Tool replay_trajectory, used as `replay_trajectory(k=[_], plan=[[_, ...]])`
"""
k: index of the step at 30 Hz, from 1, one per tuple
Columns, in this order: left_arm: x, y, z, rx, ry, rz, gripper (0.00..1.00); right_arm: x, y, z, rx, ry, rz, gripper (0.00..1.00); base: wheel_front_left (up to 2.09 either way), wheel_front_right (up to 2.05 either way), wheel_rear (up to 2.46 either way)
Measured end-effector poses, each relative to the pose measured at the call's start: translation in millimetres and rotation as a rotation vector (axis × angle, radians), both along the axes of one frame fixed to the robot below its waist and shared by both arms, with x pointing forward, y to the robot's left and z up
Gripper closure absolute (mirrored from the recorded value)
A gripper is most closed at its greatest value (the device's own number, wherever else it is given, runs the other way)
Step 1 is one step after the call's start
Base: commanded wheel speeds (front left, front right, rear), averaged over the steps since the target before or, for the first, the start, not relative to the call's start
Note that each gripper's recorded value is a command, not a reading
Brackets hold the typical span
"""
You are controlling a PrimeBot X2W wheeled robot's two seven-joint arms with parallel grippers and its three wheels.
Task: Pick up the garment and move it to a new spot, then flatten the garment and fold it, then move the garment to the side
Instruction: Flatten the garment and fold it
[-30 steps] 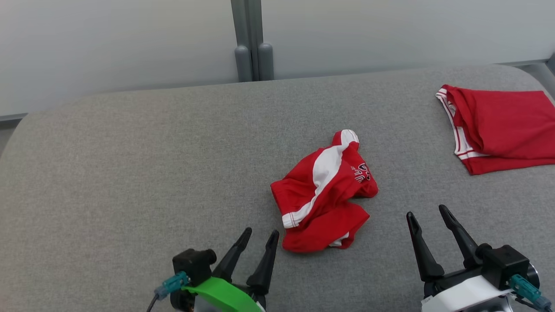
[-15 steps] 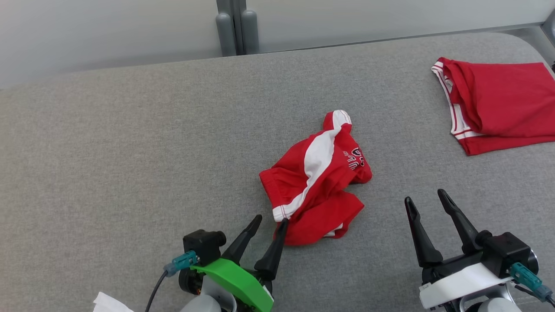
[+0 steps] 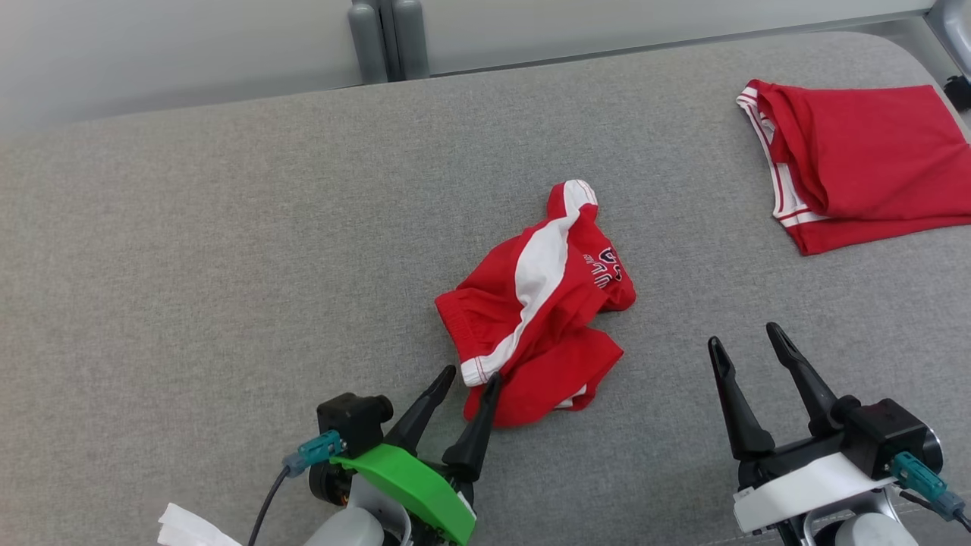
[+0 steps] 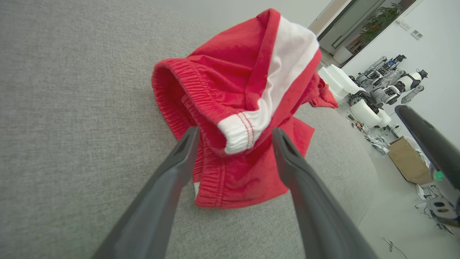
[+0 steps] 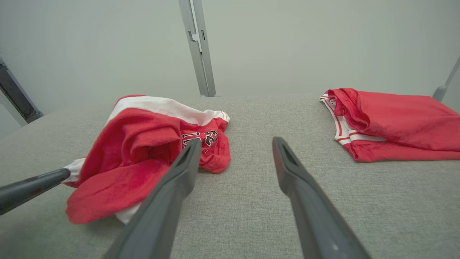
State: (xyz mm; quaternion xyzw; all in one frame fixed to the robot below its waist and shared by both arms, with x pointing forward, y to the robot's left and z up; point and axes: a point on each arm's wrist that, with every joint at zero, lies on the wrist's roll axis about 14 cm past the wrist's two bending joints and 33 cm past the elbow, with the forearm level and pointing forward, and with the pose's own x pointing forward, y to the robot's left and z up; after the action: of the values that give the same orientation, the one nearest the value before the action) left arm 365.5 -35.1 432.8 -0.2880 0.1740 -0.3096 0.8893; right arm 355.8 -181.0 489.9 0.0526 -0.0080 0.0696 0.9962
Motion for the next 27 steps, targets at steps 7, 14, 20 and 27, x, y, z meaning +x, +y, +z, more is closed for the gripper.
replay_trajectory(k=[7,14,20,27], plan=[[6.3,-3.7,2.7,0.013,-0.031,-0.016,1.00,1.9,-3.3,-0.8,-0.001,0.003,-0.011,0.00,0.00,0.00,0.00],[7.4,7.6,3.0,0.033,-0.050,0.005,1.00,4.8,-2.3,-0.2,0.001,-0.001,-0.009,0.00,0.00,0.00,0.00],[-1.4,38.8,-4.5,0.121,-0.087,0.018,1.00,13.4,14.2,-3.1,0.024,0.005,0.044,0.00,0.00,0.00,0.00],[-3.6,106.0,-17.8,0.250,-0.089,0.114,1.00,47.3,29.0,-14.3,0.181,0.056,0.108,0.00,0.00,0.00,0.00]])
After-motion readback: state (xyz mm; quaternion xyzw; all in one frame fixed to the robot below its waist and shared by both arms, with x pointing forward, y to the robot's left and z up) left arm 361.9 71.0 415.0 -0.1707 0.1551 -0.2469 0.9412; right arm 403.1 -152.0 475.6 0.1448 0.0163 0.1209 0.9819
